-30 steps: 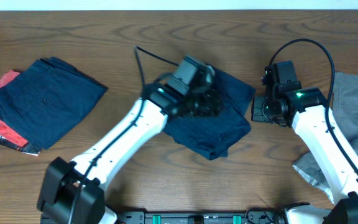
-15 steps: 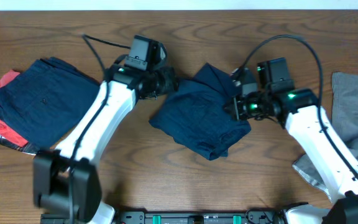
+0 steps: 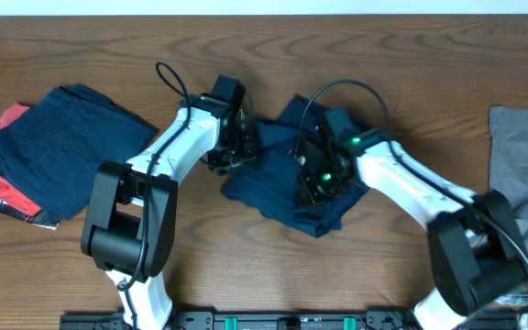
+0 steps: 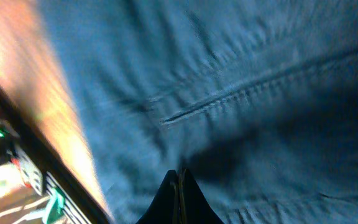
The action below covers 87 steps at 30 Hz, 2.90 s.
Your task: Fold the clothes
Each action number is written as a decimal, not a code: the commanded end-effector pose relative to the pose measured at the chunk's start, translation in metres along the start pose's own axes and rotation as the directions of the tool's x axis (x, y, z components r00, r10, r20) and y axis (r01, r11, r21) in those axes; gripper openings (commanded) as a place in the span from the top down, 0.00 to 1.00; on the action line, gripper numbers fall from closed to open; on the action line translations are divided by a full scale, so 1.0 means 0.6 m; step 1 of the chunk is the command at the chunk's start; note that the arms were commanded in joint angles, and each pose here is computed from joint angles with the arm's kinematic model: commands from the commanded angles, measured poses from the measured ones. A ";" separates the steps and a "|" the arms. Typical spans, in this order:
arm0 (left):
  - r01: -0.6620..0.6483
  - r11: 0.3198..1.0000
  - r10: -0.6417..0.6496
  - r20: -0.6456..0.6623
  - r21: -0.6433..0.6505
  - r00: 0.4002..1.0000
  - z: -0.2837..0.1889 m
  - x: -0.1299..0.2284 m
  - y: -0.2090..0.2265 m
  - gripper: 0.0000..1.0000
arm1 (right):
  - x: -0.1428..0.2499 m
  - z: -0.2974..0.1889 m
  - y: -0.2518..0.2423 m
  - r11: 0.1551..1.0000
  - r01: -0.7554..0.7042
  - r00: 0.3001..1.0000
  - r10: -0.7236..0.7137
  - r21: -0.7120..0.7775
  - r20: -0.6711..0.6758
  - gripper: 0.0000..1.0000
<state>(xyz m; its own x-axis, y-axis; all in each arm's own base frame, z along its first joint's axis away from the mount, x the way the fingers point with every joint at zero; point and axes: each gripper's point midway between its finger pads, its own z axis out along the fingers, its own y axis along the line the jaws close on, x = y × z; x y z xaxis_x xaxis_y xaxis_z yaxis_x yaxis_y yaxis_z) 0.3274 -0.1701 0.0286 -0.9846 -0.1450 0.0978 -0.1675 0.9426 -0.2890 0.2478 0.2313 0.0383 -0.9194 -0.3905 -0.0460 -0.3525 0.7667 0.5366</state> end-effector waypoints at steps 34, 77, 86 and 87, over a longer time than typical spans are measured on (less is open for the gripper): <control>-0.618 0.786 0.617 -0.040 -0.014 0.786 -0.078 0.126 -0.068 0.59 | 0.003 -0.202 -0.166 0.831 -0.416 0.907 0.348 0.369 0.238 0.96; -0.837 0.543 0.834 0.066 0.066 0.547 0.016 0.152 -0.106 0.28 | 0.133 -0.088 -0.282 0.704 -0.548 0.834 0.502 0.452 0.228 0.89; -0.842 0.534 0.837 0.091 0.076 0.539 0.027 0.152 -0.108 0.26 | 0.133 -0.088 -0.282 0.701 -0.554 0.830 0.508 0.450 0.231 0.89; -0.844 0.528 0.839 0.098 0.087 0.535 0.027 0.155 -0.113 0.26 | 0.133 -0.088 -0.282 0.701 -0.554 0.830 0.508 0.450 0.231 0.89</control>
<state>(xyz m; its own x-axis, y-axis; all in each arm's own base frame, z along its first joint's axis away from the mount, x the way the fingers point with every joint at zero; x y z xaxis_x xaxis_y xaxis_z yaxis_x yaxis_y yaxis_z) 0.2499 -0.2447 0.0403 -0.6876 0.6758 -0.2656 0.7255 0.6240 -0.2904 0.2516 0.0655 -0.0009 -0.9894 0.1422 0.0305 0.1449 0.9814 0.1259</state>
